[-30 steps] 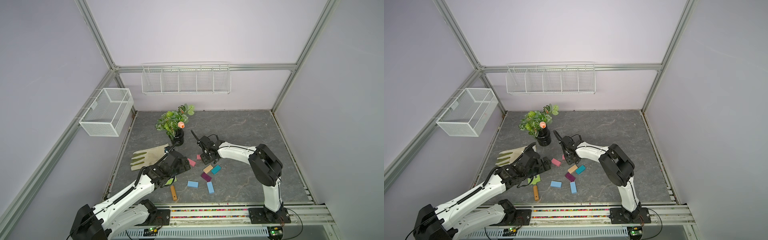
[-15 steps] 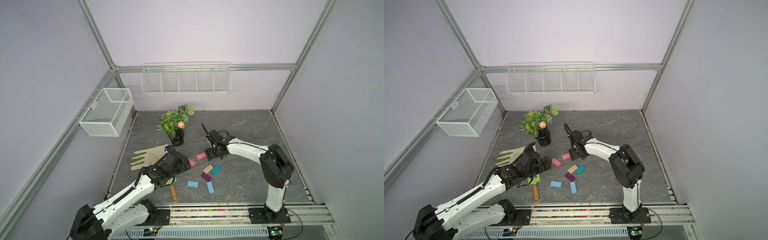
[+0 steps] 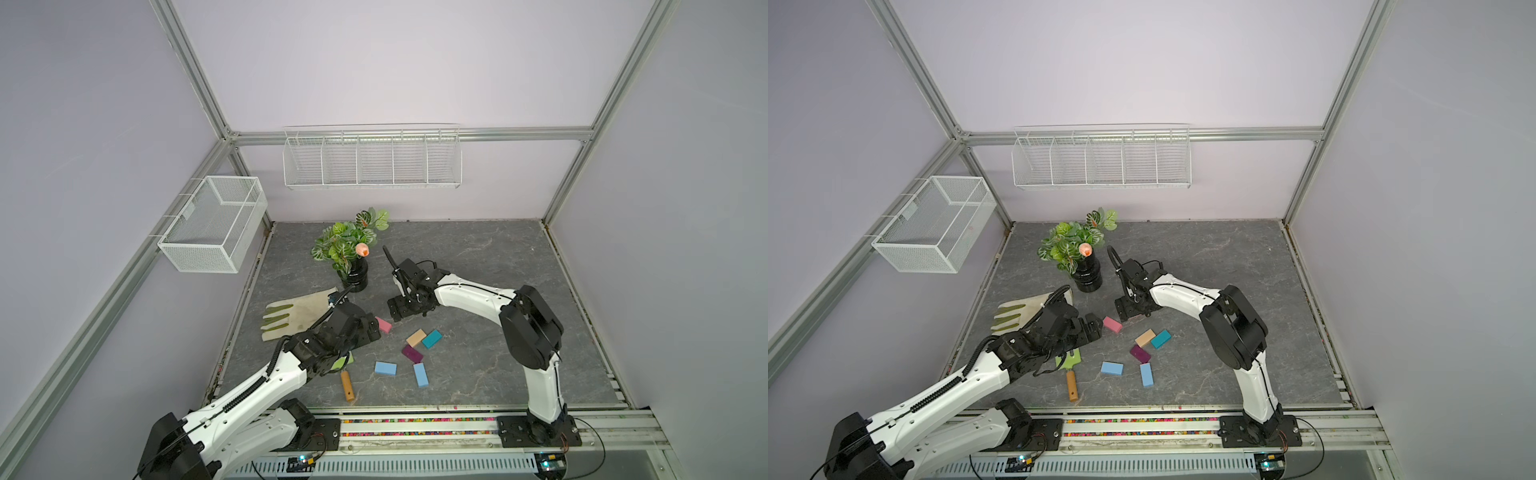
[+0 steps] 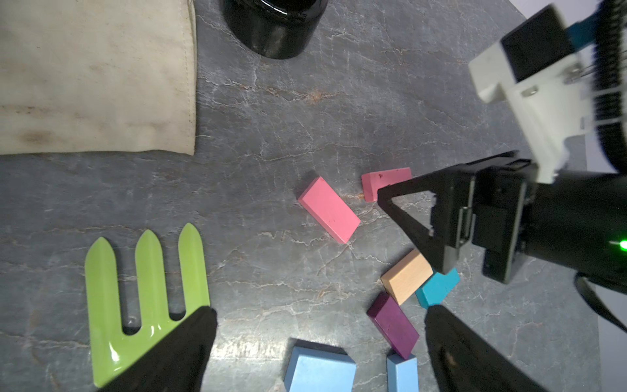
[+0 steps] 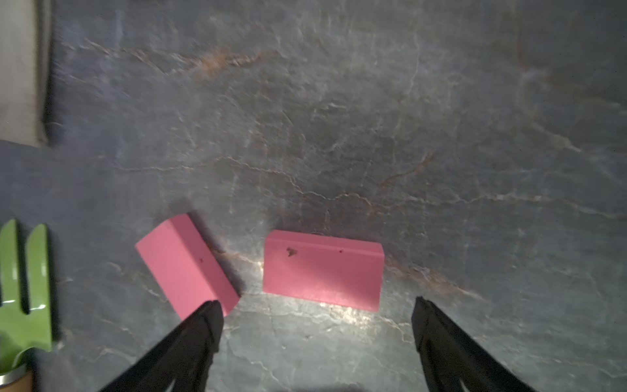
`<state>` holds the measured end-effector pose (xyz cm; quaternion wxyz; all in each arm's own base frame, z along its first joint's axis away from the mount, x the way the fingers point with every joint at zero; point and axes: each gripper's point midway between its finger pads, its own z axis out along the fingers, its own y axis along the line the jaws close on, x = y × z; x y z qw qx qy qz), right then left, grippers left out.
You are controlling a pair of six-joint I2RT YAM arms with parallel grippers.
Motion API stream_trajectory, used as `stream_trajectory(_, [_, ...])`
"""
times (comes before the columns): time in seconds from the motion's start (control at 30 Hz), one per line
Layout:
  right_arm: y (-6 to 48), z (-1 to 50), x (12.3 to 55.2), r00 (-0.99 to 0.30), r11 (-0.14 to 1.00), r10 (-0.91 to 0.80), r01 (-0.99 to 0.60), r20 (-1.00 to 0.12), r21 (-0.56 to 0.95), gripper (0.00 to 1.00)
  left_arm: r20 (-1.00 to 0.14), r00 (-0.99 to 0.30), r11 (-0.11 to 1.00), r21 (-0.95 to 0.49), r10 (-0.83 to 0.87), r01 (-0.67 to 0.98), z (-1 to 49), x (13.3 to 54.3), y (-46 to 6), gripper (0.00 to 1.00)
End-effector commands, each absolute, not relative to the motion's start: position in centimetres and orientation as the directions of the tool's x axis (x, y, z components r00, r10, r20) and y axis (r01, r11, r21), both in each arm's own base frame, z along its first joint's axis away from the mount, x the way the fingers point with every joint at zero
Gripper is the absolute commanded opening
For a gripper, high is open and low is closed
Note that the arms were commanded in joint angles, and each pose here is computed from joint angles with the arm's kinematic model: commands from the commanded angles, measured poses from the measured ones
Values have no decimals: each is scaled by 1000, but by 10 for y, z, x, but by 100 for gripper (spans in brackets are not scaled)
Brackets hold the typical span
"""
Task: Assemble the number 8 with building blocks
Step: Move the building block to the center of the board.
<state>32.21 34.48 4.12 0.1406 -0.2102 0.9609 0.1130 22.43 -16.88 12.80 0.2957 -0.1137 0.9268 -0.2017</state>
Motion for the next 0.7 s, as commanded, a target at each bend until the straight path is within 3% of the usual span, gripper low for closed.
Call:
stream_trajectory(0.0, [347,40,322,-887,894,-355,-415,-296,172,93,-527,-780,896,-434,-336,-93,132,226,-164,100])
stream_trajectory(0.5, [340,17,331,-903,921,-355,-383,-243,76,91,-543,-765,891,-445,-346,-87,139,224,-160,100])
stream_trajectory(0.67, [336,7,331,-911,929,-346,-366,-226,54,86,-544,-763,890,-448,-349,-87,139,224,-159,100])
